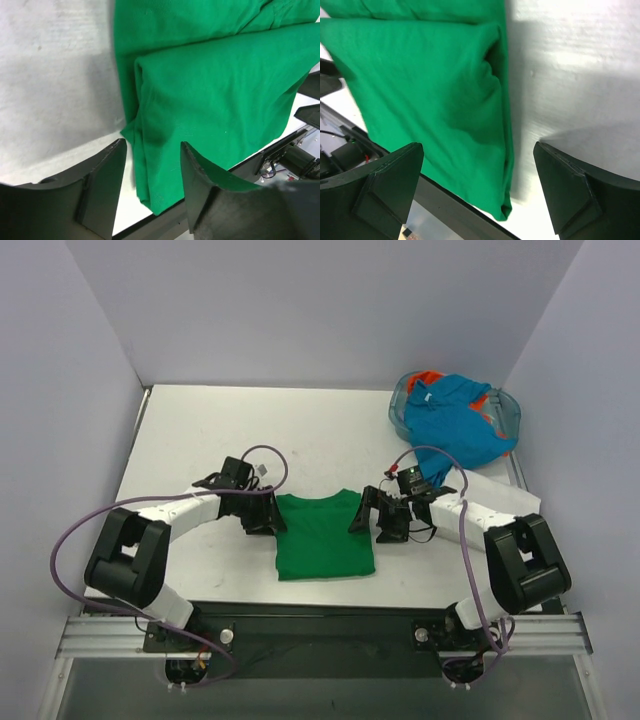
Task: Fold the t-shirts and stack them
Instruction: Put the neatly folded tshirt into the corner of the board with the right arm
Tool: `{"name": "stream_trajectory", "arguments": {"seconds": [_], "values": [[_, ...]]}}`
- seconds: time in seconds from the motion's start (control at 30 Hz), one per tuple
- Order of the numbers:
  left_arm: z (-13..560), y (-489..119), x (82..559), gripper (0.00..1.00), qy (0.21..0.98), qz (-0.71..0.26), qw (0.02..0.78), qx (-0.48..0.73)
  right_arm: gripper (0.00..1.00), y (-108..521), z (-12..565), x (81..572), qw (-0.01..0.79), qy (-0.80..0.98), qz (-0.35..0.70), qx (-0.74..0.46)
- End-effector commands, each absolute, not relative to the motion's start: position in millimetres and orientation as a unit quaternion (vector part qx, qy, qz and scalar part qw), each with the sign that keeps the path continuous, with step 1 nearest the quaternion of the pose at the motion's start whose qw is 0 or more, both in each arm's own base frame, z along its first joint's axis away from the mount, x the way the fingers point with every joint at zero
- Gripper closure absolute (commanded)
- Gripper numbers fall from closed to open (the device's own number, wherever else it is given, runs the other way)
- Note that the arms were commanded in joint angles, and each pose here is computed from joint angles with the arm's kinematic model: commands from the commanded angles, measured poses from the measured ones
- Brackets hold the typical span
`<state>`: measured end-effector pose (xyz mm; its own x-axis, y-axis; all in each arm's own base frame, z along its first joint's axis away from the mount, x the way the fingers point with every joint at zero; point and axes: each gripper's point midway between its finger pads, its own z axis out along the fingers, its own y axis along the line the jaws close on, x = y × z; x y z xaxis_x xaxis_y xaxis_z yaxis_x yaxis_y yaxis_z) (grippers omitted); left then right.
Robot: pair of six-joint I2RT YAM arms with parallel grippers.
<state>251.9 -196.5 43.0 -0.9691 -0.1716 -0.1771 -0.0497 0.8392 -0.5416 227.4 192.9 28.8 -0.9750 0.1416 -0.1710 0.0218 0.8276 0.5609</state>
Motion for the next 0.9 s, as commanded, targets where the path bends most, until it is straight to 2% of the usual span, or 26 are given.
{"name": "stream_trajectory", "arguments": {"seconds": [0.0,0.13,0.17,0.27,0.43,0.53,0.63,0.73,0.77,0.8,0.83,0.87], "values": [[52.1,-212.5,271.8,0.46,0.937,-0.321,0.132,-0.042,0.00,195.2,21.1,232.9,0.109,0.946,0.302,0.030],[30.8,-204.4,262.7,0.61,0.948,-0.296,0.108,-0.048,0.00,197.0,9.6,233.9,0.107,0.945,0.307,0.032],[26.4,-199.8,260.2,0.69,0.952,-0.284,0.103,-0.048,0.00,198.2,5.8,231.5,0.102,0.946,0.307,0.034],[16.9,-192.4,255.4,0.79,0.959,-0.263,0.092,-0.047,0.00,201.7,-4.6,227.0,0.097,0.948,0.302,0.029],[4.4,-189.0,248.7,0.87,0.964,-0.253,0.072,-0.047,0.04,216.2,-21.5,218.8,0.076,0.951,0.299,0.014],[0.5,-188.9,245.5,0.88,0.964,-0.254,0.066,-0.046,0.08,228.5,-28.8,213.7,0.062,0.951,0.302,0.006],[-0.7,-190.2,244.4,0.88,0.963,-0.258,0.064,-0.044,0.16,237.6,-34.4,207.4,0.051,0.953,0.297,-0.008],[-0.3,-192.0,244.8,0.87,0.962,-0.263,0.062,-0.042,0.37,238.6,-34.0,208.8,0.051,0.958,0.283,-0.013],[-0.6,-192.1,244.2,0.85,0.962,-0.263,0.060,-0.043,0.49,239.9,-31.0,212.6,0.055,0.958,0.281,-0.016],[2.3,-193.3,246.7,0.81,0.961,-0.266,0.064,-0.042,0.56,234.3,-32.1,210.5,0.050,0.963,0.265,-0.014],[3.7,-193.8,247.1,0.68,0.960,-0.267,0.065,-0.043,0.70,231.5,-28.6,213.1,0.057,0.965,0.256,-0.019],[5.7,-193.7,248.2,0.64,0.960,-0.268,0.068,-0.043,0.95,229.6,-24.5,218.1,0.066,0.967,0.247,-0.019]]}}
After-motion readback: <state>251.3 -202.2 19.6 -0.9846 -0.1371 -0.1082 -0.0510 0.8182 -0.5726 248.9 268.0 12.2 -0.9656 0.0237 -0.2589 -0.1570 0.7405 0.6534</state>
